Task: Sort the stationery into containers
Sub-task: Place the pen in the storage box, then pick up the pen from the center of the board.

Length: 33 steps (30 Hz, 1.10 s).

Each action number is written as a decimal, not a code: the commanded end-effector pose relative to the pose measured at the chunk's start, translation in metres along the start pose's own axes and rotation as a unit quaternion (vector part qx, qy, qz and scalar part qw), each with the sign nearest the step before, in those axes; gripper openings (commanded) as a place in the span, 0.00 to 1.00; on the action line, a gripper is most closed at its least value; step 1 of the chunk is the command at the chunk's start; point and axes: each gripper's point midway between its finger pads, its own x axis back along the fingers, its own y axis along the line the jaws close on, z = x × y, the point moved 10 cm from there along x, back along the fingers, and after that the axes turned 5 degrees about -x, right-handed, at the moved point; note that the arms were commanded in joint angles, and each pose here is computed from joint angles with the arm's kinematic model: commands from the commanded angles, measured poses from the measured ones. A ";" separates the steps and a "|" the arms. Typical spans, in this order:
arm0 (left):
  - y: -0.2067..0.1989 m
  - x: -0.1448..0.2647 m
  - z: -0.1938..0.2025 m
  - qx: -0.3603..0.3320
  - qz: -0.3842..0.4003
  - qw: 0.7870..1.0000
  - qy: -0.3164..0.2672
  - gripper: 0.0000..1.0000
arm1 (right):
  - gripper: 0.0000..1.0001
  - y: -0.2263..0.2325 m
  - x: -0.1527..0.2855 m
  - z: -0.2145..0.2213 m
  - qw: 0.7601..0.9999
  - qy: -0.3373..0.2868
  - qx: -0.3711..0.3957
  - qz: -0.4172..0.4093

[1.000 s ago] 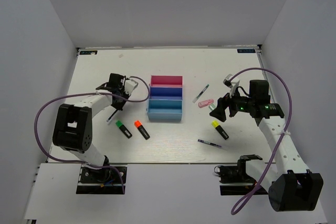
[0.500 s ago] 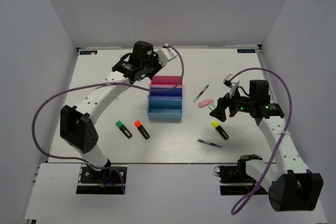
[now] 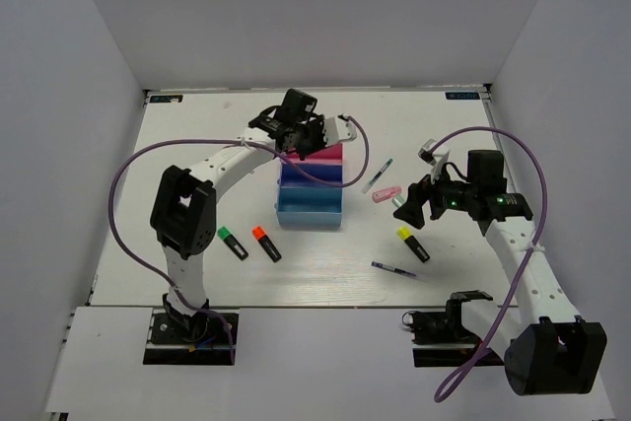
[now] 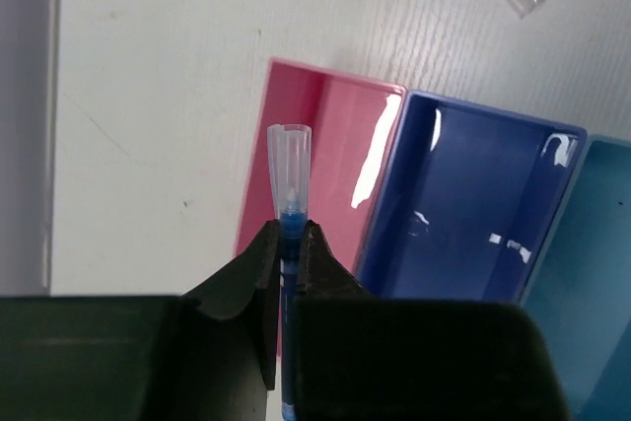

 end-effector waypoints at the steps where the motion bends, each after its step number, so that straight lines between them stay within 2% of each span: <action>1: 0.023 0.004 -0.023 -0.062 -0.023 0.995 -0.073 0.00 | 0.90 0.000 0.002 -0.008 1.000 -0.010 0.016 -0.001; 9: 0.024 -0.021 -0.009 -0.067 -0.009 0.995 -0.069 0.00 | 0.90 -0.002 0.003 -0.008 1.000 -0.009 0.021 0.008; 14: 0.026 -0.033 -0.003 -0.065 -0.029 0.996 -0.062 0.00 | 0.90 -0.003 0.002 -0.007 1.000 -0.005 0.019 0.009; 15: 0.026 -0.034 -0.004 -0.063 -0.031 0.996 -0.062 0.02 | 0.90 -0.004 0.002 -0.006 1.000 -0.004 0.017 0.010; 16: 0.030 -0.035 -0.001 -0.060 -0.044 0.996 -0.057 0.13 | 0.90 -0.003 0.002 -0.007 1.000 -0.005 0.020 0.008; 17: 0.030 -0.037 -0.001 -0.057 -0.046 0.996 -0.056 0.29 | 0.90 -0.003 0.002 -0.006 1.000 -0.004 0.019 0.009; 19: 0.030 -0.036 0.000 -0.048 -0.048 0.996 -0.055 0.39 | 0.90 -0.004 0.002 -0.006 1.000 -0.003 0.018 0.009; 20: 0.031 -0.036 0.002 -0.044 -0.053 0.996 -0.053 0.47 | 0.90 -0.004 0.001 -0.006 1.000 -0.004 0.018 0.009; 21: 0.033 -0.035 0.001 -0.042 -0.060 0.996 -0.052 0.63 | 0.90 -0.004 0.002 -0.006 1.000 -0.004 0.019 0.010; 25: 0.035 -0.026 -0.002 -0.036 -0.077 0.995 -0.051 0.67 | 0.90 -0.003 0.002 -0.005 1.000 -0.001 0.014 0.008; 27: 0.037 -0.014 -0.010 -0.031 -0.093 0.993 -0.060 0.64 | 0.90 -0.005 0.001 -0.005 1.000 0.000 0.016 0.016; 28: 0.033 -0.006 -0.012 -0.020 -0.097 0.993 -0.065 0.48 | 0.90 -0.007 0.001 -0.005 1.000 -0.001 0.016 0.020; 30: 0.031 0.020 -0.029 0.007 -0.146 0.987 -0.069 0.24 | 0.88 -0.011 -0.003 -0.002 0.999 0.000 0.029 0.028; 31: 0.019 0.034 -0.032 0.066 -0.154 0.983 -0.073 0.08 | 0.73 -0.016 -0.006 -0.002 0.997 0.002 0.077 0.026; 32: 0.017 0.056 -0.036 0.096 -0.187 0.976 -0.054 0.03 | 0.60 -0.020 -0.009 0.001 0.994 0.002 0.109 0.019; 33: 0.004 0.064 -0.035 0.128 -0.194 0.973 -0.009 0.00 | 0.48 -0.020 -0.017 0.006 0.990 -0.006 0.134 -0.037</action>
